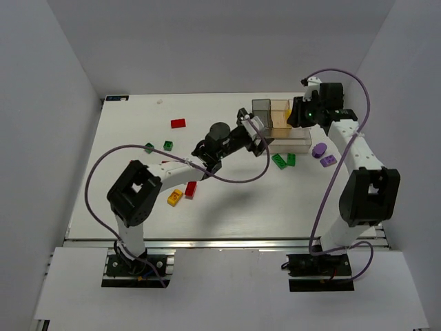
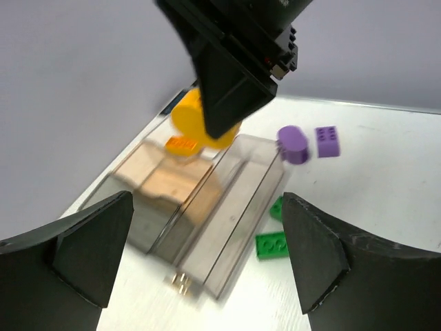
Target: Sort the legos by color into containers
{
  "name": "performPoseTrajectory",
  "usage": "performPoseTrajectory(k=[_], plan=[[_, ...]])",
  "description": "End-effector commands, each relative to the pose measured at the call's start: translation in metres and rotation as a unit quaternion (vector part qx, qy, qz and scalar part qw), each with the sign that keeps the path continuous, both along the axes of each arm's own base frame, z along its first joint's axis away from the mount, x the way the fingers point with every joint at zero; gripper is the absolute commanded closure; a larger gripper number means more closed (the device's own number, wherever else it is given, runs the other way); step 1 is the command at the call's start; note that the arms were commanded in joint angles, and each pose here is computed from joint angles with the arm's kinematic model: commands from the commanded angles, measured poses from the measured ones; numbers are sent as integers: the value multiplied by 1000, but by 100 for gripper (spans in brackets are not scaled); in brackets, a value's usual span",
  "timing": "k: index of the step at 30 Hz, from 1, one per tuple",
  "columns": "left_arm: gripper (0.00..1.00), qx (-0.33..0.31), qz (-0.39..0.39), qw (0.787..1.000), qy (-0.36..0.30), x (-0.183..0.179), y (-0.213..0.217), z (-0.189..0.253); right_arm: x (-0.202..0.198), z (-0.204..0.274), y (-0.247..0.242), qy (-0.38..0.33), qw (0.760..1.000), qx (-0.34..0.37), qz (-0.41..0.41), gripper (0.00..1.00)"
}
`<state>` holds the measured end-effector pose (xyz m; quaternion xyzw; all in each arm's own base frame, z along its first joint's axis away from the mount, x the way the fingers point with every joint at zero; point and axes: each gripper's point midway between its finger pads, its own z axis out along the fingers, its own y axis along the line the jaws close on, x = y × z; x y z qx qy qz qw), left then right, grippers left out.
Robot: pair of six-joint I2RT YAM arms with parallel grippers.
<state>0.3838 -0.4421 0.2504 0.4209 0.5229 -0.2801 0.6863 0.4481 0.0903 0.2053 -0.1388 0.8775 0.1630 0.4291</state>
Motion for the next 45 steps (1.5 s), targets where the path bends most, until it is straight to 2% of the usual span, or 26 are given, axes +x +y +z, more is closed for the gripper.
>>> performPoseTrajectory(k=[1, 3, 6, 7, 8, 11, 14, 17, 18, 20, 21, 24, 26, 28, 33, 35, 36, 37, 38, 39, 40, 41, 42, 43, 44, 45], plan=[[3, 18, 97, 992, 74, 3, 44, 11, 44, 1, -31, -31, 996, -53, -68, 100], [3, 23, 128, 985, 115, 2, 58, 9, 58, -14, -41, -20, 993, -70, -89, 100], [4, 49, 188, 959, 206, -12, 91, -9, 81, -23, -47, -17, 990, -89, -107, 100], [4, 36, 198, 951, 237, -18, 96, -11, 86, -26, -49, -13, 989, -92, -112, 100], [5, 29, 202, 948, 243, -26, 105, -1, 93, -18, -51, -18, 988, -95, -117, 100], [5, 39, 222, 930, 289, -49, 129, -18, 106, -33, -61, -11, 983, -121, -135, 100], [4, 14, 231, 926, 298, -75, 157, -3, 120, -34, -67, -20, 980, -136, -143, 100], [2, 14, 257, 911, 322, -88, 178, -12, 132, -46, -70, -7, 979, -148, -143, 100], [2, 14, 266, 906, 329, -94, 186, -11, 140, -50, -69, -6, 979, -147, -141, 97], [2, 2, 281, 892, 354, -101, 194, -15, 140, -58, -70, 9, 979, -152, -137, 81], [2, 6, 289, 885, 364, -107, 202, -18, 141, -61, -69, 10, 979, -153, -134, 64], [2, 2, 314, 863, 395, -117, 215, -31, 142, -69, -69, 13, 979, -158, -129, 48], [2, -6, 323, 853, 409, -125, 222, -37, 143, -69, -70, 13, 978, -162, -128, 46], [2, -15, 337, 842, 420, -130, 231, -40, 143, -73, -73, 18, 979, -160, -127, 37], [2, -11, 392, 808, 440, -140, 257, -55, 134, -50, -64, 5, 985, -131, -108, 26], [2, -6, 416, 790, 451, -145, 266, -61, 107, -24, -32, 0, 998, -66, -22, 26], [2, -5, 429, 782, 452, -145, 271, -63, 91, -14, -17, -7, 998, -46, 33, 32], [7, 1, 436, 777, 454, -146, 273, -66, 56, 31, 18, -45, 990, 19, 130, 42], [11, 18, 446, 767, 461, -150, 277, -75, 27, 14, 35, -34, 981, 52, 181, 65], [15, 23, 450, 761, 466, -150, 278, -78, -3, 28, 57, -57, 960, 99, 256, 76], [24, 40, 455, 754, 473, -154, 280, -86, -31, 54, 66, -92, 947, 110, 289, 85], [29, 53, 461, 743, 482, -155, 279, -95, -55, 38, 76, -83, 934, 137, 319, 96], [32, 63, 466, 734, 490, -157, 280, -100, -80, 50, 87, -101, 908, 168, 372, 96], [34, 84, 478, 720, 496, -162, 285, -108, -100, 62, 90, -121, 894, 174, 395, 93], [37, 91, 492, 707, 500, -163, 288, -115, -117, 52, 93, -110, 885, 189, 411, 75], [38, 100, 509, 699, 492, -163, 295, -121, -132, 61, 95, -133, 868, 195, 438, 66]])
